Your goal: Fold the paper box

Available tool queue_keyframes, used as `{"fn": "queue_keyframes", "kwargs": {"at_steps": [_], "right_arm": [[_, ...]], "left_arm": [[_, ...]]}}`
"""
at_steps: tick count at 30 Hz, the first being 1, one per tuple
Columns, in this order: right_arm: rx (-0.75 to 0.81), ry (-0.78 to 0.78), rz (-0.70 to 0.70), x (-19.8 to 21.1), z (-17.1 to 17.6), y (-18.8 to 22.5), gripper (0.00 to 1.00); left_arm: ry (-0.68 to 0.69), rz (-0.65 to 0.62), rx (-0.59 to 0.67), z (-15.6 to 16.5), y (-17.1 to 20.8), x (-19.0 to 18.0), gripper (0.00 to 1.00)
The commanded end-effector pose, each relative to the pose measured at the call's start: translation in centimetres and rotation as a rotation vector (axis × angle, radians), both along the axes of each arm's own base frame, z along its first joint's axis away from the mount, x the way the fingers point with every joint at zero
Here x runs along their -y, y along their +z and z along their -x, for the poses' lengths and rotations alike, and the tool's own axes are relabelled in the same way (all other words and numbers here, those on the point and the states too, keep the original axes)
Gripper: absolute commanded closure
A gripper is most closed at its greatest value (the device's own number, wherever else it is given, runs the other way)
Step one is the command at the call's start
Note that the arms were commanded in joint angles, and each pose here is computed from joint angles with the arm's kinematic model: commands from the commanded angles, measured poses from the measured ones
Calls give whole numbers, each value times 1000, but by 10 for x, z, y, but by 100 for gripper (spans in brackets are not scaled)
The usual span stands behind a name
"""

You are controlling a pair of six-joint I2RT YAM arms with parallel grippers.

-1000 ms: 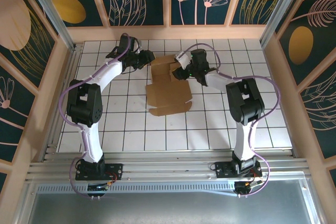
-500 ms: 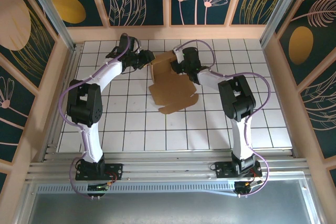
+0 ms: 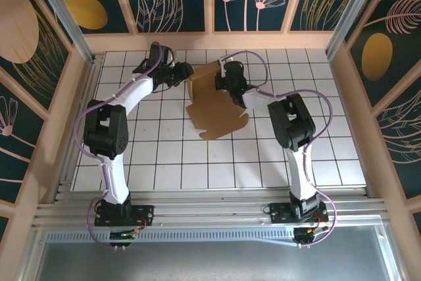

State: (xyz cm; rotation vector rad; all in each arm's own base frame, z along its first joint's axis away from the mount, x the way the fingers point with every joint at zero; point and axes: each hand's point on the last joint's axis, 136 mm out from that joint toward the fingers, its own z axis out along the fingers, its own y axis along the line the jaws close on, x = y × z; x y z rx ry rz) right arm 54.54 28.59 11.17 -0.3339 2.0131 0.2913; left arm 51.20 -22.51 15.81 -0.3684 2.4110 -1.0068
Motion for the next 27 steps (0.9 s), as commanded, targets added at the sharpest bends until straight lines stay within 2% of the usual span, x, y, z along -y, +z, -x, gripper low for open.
{"fn": "queue_keyframes", "kwargs": {"at_steps": [1, 6, 10, 11, 13, 16, 17, 22, 26, 27], "right_arm": [[-125, 97, -37, -36, 30, -49, 92], [-142, 126, -65, -45, 30, -49, 87], [-192, 135, -141, -52, 30, -51, 79], [-212, 140, -161, -54, 30, -53, 82], [-258, 120, -185, -55, 28, -60, 95], [-283, 82, -220, -54, 27, -64, 98], [-285, 76, -223, -53, 27, -64, 96], [-287, 108, -181, -51, 36, -56, 70], [-282, 128, -163, -44, 48, -53, 67], [-280, 101, -168, -28, 41, -54, 67]], "left_arm": [[-90, 73, -15, 16, 5, 31, 56], [-92, 72, -20, 15, 3, 32, 56], [-91, 72, -18, 14, 5, 32, 56], [-91, 72, -18, 13, 5, 33, 56], [-93, 68, -23, 12, 3, 33, 56], [-95, 65, -26, 11, 2, 33, 56], [-95, 64, -24, 11, 3, 33, 56], [-107, 44, -21, 10, 5, 33, 56], [-111, 31, -17, 6, 7, 33, 56], [-110, 30, -16, 6, 7, 32, 56]]}}
